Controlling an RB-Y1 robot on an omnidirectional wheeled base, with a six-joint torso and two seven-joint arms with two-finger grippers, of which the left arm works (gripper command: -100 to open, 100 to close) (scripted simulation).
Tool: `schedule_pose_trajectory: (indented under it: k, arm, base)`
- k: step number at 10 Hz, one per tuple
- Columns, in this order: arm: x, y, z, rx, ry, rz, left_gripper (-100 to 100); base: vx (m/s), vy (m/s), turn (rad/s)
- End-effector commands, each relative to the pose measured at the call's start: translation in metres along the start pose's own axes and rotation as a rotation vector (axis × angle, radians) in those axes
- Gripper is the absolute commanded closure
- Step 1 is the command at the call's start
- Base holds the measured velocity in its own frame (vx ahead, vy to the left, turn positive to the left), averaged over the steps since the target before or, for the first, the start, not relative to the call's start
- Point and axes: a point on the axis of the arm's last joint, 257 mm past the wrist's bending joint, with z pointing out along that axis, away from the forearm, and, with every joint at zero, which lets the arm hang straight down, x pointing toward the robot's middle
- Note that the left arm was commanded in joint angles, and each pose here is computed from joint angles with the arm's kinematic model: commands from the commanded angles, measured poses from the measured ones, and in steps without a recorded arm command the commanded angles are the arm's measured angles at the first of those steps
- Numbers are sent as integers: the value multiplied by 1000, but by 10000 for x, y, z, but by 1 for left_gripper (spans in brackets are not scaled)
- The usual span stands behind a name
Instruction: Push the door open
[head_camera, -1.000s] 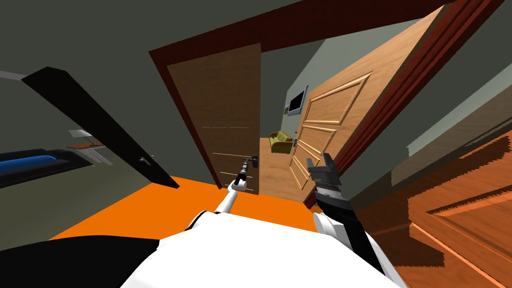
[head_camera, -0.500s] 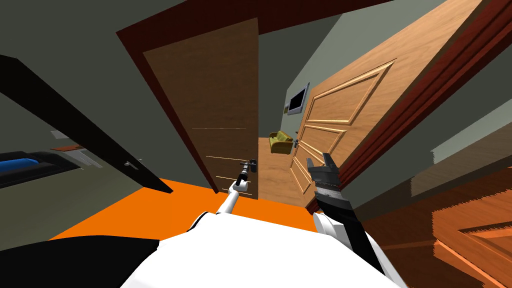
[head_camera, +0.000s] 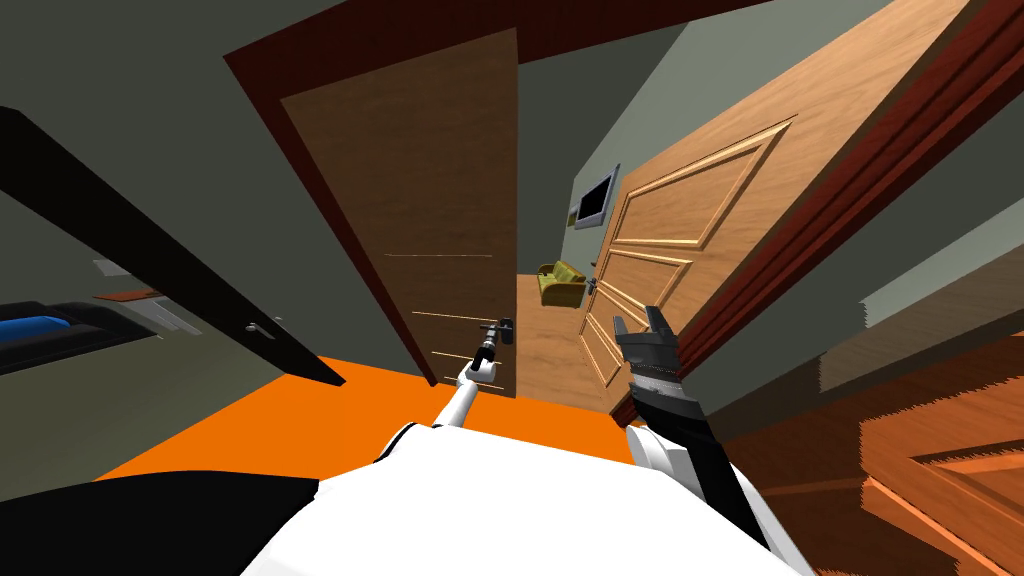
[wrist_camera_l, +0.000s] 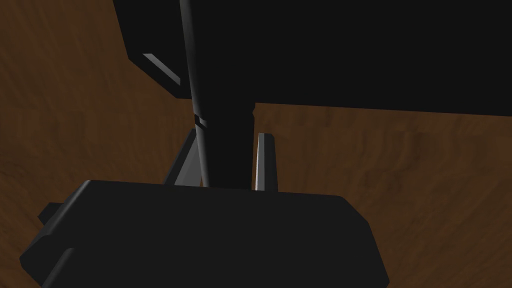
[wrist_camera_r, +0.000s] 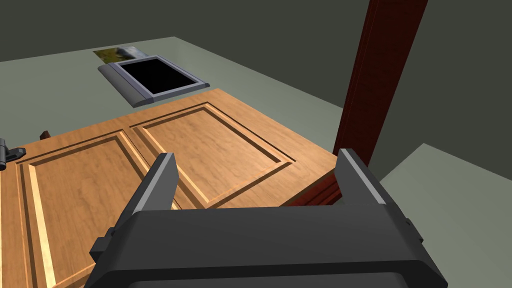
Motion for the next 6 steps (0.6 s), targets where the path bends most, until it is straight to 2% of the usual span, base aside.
schedule_pose_trajectory:
  k: [1, 3, 6]
  arm:
    - [2, 27, -16, -5, 0, 1, 100]
    - [-156, 1, 6, 0, -21, 11, 100]
    - [-349, 0, 10, -1, -48, 22, 100]
  base:
    - [0, 0, 0]
    - [133, -34, 24]
    - [160, -70, 41]
